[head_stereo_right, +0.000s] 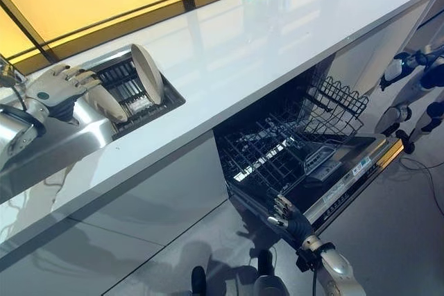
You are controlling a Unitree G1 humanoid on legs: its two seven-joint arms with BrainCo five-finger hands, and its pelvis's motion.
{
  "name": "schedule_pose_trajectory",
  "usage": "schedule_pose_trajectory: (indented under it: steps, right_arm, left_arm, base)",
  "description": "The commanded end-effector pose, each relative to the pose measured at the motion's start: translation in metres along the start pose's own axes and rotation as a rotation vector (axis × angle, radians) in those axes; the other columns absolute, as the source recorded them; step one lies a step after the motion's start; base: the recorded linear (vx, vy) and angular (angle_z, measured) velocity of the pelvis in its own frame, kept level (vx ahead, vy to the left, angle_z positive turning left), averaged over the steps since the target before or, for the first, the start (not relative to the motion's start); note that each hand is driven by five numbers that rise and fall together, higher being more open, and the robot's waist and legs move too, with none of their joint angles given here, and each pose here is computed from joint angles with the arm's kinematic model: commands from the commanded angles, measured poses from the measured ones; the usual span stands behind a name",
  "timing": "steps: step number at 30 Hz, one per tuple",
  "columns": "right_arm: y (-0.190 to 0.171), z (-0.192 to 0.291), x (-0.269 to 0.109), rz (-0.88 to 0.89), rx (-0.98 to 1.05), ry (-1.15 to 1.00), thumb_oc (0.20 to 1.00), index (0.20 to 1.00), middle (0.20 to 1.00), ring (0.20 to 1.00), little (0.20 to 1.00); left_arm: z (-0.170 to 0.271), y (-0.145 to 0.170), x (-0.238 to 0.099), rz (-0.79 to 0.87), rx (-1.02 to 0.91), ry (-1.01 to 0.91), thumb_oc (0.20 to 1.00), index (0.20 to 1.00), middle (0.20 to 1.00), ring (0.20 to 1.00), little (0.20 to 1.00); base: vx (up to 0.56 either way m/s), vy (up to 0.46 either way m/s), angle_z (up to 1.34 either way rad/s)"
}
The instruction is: Pick up plates and place into dishwasher.
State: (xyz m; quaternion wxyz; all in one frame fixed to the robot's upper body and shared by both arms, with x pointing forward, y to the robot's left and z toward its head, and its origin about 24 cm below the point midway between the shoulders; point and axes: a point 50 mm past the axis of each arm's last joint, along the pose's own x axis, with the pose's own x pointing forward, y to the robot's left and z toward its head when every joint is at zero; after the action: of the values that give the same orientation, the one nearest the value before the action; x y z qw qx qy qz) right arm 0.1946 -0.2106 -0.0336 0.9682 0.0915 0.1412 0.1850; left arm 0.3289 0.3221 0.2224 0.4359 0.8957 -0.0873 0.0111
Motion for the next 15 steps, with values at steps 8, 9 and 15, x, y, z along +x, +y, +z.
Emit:
schedule_pose_trajectory:
  steps: [8,9,15]
  right_arm:
    - [-0.004,0.064,0.024,0.013,-0.033,-0.275,1.0,1.0,1.0,1.0,1.0]
    - [-0.005,0.066,0.024,0.012,-0.034,-0.282,1.0,1.0,1.0,1.0,1.0]
    - [-0.004,0.072,0.03,0.004,-0.025,-0.31,1.0,1.0,1.0,1.0,1.0]
  left_arm:
    - [-0.047,0.042,0.016,0.066,0.158,0.219,1.0,1.0,1.0,1.0,1.0]
    - [-0.049,0.042,0.018,0.043,0.171,0.234,1.0,1.0,1.0,1.0,1.0]
    - [-0.058,0.038,0.021,-0.096,0.228,0.322,1.0,1.0,1.0,1.0,1.0]
  base:
    - [-0.06,0.021,-0.02]
    - [-0.05,0.016,-0.04]
    - [-0.05,0.002,-0.07]
